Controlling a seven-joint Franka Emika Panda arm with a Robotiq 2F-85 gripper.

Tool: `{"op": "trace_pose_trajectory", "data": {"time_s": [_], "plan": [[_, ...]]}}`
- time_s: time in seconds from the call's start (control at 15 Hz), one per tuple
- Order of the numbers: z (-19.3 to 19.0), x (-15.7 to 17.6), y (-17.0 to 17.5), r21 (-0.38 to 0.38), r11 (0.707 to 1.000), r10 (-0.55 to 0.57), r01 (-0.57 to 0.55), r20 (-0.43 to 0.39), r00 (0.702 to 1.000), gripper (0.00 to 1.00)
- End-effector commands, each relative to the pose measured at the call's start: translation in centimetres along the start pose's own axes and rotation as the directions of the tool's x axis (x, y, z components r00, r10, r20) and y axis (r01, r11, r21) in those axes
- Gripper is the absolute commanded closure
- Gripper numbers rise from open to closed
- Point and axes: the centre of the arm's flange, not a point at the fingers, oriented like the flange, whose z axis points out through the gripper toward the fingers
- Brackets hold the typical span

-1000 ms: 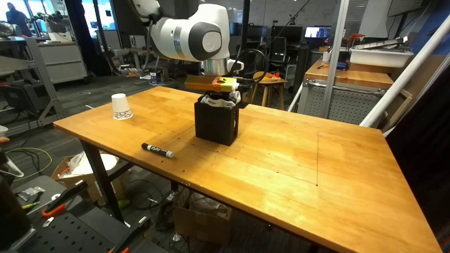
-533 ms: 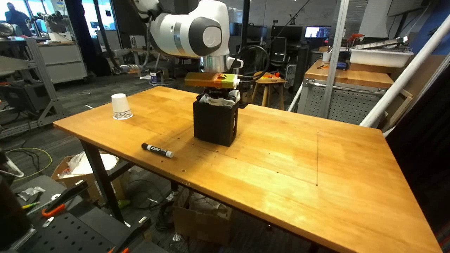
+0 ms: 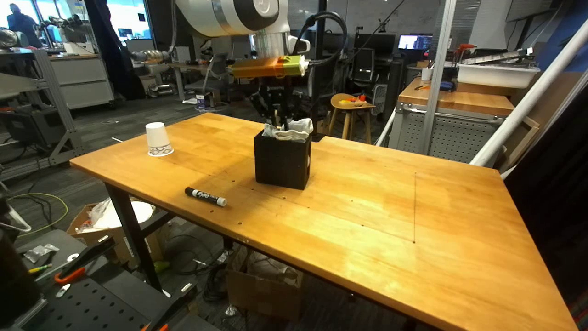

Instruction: Pick up the white towel from the table and put it in the black basket.

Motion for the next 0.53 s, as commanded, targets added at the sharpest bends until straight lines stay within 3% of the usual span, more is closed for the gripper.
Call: {"op": "trace_pose_trajectory", "data": {"time_s": [0.0, 0.13, 0.27, 0.47], "plan": [[-4.4, -0.8, -0.5, -0.055, 0.998, -0.005, 0.003, -0.027, 1.000, 0.61], [-6.0, -0.8, -0.4, -0.080, 0.997, -0.007, 0.004, -0.047, 0.999, 0.81], [-7.1, -0.7, -0.4, -0.103, 0.995, -0.014, 0.008, -0.057, 0.998, 0.92], [-7.9, 0.0, -0.4, -0.124, 0.992, -0.032, 0.022, -0.074, 0.997, 1.00]]}}
